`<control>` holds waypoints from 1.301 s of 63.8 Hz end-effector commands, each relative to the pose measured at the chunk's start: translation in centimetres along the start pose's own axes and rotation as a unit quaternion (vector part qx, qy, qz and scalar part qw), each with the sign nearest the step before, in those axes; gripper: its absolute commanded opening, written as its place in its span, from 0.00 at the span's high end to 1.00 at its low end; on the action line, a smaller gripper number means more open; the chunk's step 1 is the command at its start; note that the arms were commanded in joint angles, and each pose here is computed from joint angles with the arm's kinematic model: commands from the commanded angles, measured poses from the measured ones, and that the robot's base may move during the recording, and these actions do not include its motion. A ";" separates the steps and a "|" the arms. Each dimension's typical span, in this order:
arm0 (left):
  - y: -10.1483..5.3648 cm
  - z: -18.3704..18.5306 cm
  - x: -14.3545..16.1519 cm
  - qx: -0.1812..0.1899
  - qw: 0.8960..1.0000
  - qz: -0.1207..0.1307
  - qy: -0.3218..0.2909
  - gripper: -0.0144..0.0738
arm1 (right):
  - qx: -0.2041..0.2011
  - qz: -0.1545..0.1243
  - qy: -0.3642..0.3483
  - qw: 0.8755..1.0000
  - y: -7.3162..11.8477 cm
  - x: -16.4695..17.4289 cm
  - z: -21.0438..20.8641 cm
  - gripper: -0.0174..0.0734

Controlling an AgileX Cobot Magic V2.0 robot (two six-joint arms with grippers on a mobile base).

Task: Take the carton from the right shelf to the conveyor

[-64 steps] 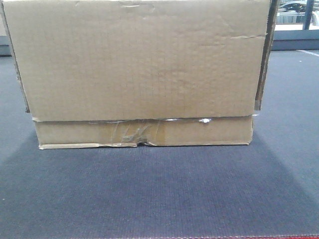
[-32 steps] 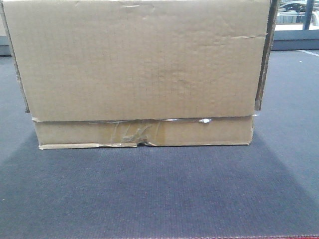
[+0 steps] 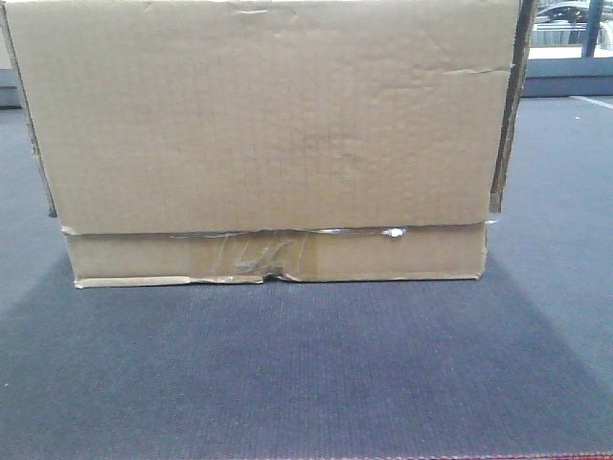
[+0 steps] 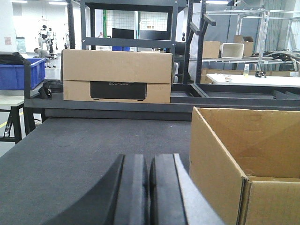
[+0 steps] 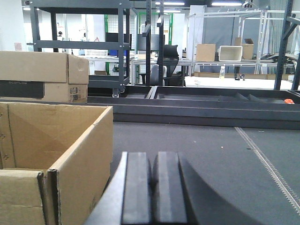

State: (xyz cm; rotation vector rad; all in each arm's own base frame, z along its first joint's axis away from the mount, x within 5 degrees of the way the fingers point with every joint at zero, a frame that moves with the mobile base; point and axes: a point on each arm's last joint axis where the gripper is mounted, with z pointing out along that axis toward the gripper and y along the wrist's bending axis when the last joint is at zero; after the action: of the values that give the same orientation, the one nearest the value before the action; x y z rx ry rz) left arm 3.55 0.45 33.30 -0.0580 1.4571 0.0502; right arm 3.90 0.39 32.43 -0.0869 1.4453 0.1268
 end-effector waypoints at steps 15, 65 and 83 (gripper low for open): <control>-0.1 0.2 5.1 0.005 1.000 0.000 0.018 0.82 | 0.002 -0.010 -0.015 1.000 0.0 -0.2 -0.1 0.88; -0.2 0.6 12.7 0.014 0.999 -0.022 0.045 0.82 | 0.002 -0.010 -0.017 1.000 0.0 -0.2 -0.1 0.88; -0.2 0.6 12.7 0.014 0.999 -0.022 0.045 0.82 | 0.002 -0.010 -0.017 1.000 0.0 -0.2 -0.1 0.88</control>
State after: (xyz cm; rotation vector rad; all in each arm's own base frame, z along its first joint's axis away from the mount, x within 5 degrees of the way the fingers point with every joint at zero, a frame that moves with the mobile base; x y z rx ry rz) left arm 5.70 0.25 20.48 -0.0710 1.5730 -0.0080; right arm 3.88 0.39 32.42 -0.0883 1.4412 0.1258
